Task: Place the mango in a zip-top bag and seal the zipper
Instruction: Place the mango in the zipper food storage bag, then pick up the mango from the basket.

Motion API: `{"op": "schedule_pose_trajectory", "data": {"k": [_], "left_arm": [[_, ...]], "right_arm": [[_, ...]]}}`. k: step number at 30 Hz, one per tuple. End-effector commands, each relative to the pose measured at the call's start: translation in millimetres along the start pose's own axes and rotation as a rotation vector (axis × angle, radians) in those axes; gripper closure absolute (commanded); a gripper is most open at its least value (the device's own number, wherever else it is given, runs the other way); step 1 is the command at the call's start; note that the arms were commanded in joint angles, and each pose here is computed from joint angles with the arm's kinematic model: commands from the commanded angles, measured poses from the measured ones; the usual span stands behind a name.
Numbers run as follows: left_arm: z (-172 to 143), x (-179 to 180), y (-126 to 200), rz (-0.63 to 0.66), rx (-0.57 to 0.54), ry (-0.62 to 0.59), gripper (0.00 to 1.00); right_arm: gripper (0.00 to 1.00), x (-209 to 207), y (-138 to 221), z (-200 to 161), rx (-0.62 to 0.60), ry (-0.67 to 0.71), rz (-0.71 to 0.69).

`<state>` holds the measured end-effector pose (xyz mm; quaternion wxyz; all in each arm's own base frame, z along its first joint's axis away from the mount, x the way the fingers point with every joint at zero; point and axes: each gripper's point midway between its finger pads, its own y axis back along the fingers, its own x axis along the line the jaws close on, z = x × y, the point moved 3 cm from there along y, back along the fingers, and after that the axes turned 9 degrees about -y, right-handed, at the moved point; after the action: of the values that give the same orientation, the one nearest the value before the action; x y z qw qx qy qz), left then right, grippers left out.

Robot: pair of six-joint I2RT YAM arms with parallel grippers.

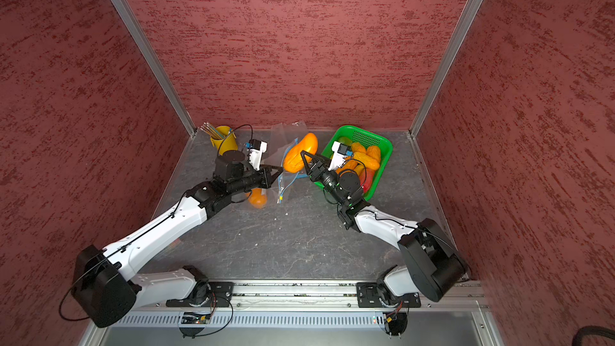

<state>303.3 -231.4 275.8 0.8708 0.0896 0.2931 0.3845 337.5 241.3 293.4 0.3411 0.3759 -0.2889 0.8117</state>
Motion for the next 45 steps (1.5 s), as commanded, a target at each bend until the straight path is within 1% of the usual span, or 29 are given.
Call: {"op": "schedule_pose_trajectory", "data": {"k": [1, 3, 5, 7, 9, 12, 14, 17, 18, 19, 20, 22, 25, 27, 30, 32, 34, 37, 40, 42, 45], "left_arm": [[19, -6, 11, 0.000, -0.054, -0.001, 1.00], [20, -6, 12, 0.005, -0.057, 0.002, 1.00], [21, -5, 12, 0.005, -0.061, 0.002, 1.00], [21, -5, 12, 0.003, -0.061, 0.003, 1.00], [21, -5, 11, 0.002, -0.060, 0.005, 1.00], [23, -5, 13, 0.004, -0.065, 0.013, 1.00], [25, -3, 15, 0.017, -0.071, 0.030, 1.00], [31, 5, 23, 0.068, -0.086, 0.063, 1.00], [34, 7, 26, 0.087, -0.093, 0.072, 1.00], [36, 10, 31, 0.108, -0.096, 0.080, 1.00], [39, 10, 34, 0.113, -0.101, 0.078, 1.00], [40, 5, 40, 0.090, -0.110, 0.053, 1.00], [37, 0, 45, 0.062, -0.102, 0.018, 1.00], [33, -3, 45, 0.038, -0.094, -0.024, 1.00], [27, -11, 43, -0.031, -0.080, -0.089, 1.00], [22, -18, 41, -0.099, -0.084, -0.138, 1.00], [19, -24, 39, -0.147, -0.077, -0.180, 1.00], [16, -25, 39, -0.170, -0.060, -0.216, 1.00], [16, -25, 43, -0.188, -0.055, -0.209, 1.00], [18, -28, 47, -0.192, -0.059, -0.212, 1.00], [24, -27, 54, -0.180, -0.070, -0.207, 1.00]], "right_arm": [[0.66, 2, -6, -5, -0.029, -0.013, 0.007], [0.63, -2, -9, -9, -0.023, -0.010, -0.016], [0.50, -4, -8, -10, -0.024, -0.017, -0.013], [0.43, -2, -10, -11, -0.016, -0.018, -0.007], [0.34, 0, -13, -12, 0.006, -0.001, -0.010], [0.16, 10, -21, -12, 0.066, 0.045, -0.020], [0.03, 20, -23, -7, 0.103, 0.081, -0.054], [0.02, 32, -10, 12, 0.101, 0.121, -0.130], [0.02, 30, -1, 20, 0.092, 0.127, -0.194], [0.02, 21, 10, 30, 0.079, 0.129, -0.288], [0.02, 10, 22, 37, 0.070, 0.129, -0.376], [0.05, -23, 51, 52, 0.054, 0.145, -0.600], [0.07, -77, 87, 65, 0.092, 0.163, -0.896], [0.09, -109, 99, 66, 0.156, 0.143, -1.006], [0.23, -150, 100, 59, 0.255, 0.121, -1.101], [0.25, -176, 99, 54, 0.296, 0.133, -1.197], [0.26, -190, 97, 53, 0.300, 0.139, -1.254], [0.27, -200, 99, 57, 0.269, 0.151, -1.307], [0.29, -206, 100, 60, 0.256, 0.173, -1.355], [0.30, -205, 98, 61, 0.260, 0.171, -1.349], [0.30, -194, 91, 66, 0.245, 0.162, -1.304]]}}
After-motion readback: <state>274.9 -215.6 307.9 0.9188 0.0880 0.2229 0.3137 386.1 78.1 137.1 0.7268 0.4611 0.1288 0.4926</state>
